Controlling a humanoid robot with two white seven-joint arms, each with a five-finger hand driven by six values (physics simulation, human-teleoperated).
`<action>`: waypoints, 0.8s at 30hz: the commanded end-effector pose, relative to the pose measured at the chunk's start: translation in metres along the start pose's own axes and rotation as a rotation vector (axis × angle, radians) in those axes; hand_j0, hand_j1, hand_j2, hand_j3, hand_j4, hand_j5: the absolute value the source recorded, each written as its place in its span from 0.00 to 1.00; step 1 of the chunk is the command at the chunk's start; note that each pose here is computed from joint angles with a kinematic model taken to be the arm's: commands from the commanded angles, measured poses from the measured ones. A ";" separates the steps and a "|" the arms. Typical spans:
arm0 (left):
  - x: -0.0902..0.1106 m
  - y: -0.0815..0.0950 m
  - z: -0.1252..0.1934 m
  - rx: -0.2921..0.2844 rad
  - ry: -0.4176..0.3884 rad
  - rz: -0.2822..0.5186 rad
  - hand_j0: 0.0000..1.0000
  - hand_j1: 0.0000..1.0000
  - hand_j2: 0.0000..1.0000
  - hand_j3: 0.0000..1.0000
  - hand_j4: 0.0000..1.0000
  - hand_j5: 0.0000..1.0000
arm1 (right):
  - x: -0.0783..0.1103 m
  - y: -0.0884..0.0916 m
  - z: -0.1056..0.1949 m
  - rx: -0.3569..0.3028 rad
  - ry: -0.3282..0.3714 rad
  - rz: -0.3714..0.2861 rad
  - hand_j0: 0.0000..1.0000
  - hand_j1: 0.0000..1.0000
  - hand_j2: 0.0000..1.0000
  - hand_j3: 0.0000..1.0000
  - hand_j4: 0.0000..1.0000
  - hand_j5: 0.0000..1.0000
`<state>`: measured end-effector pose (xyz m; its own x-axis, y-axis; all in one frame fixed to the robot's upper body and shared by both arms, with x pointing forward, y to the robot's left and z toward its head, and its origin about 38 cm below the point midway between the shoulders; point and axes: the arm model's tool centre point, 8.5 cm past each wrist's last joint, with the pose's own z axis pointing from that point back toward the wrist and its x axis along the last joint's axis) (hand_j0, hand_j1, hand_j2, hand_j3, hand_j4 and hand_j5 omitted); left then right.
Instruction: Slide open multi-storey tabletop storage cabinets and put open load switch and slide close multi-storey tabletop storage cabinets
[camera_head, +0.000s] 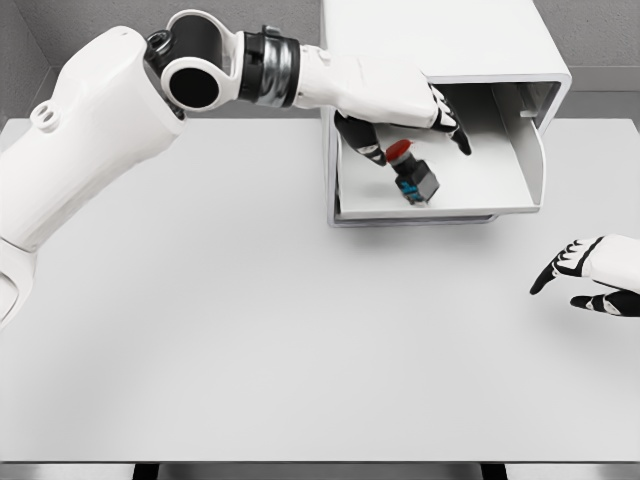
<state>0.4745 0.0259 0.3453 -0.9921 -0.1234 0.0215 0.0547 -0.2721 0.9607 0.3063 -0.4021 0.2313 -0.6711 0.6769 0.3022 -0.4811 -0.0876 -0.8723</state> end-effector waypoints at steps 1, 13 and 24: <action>-0.015 -0.017 0.003 -0.127 0.109 -0.095 0.95 0.95 0.95 0.95 0.95 0.95 | 0.000 -0.001 0.000 -0.003 -0.001 -0.005 0.64 0.64 0.64 0.64 0.64 0.64; 0.059 -0.001 0.080 0.018 -0.089 -0.076 1.00 1.00 1.00 1.00 1.00 1.00 | 0.000 -0.004 0.000 -0.008 0.001 0.003 0.66 0.66 0.66 0.66 0.66 0.66; 0.015 -0.070 0.214 -0.092 0.241 0.118 1.00 1.00 1.00 1.00 1.00 1.00 | 0.007 -0.018 -0.022 -0.013 -0.060 0.039 0.65 0.65 0.65 0.65 0.65 0.65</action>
<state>0.4313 0.2251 0.3313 -0.9422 -0.3289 0.0643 0.1768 -0.3247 0.9291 0.3265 -0.3841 0.2536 -0.7268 0.6375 0.2558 -0.4104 -0.1045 -0.9059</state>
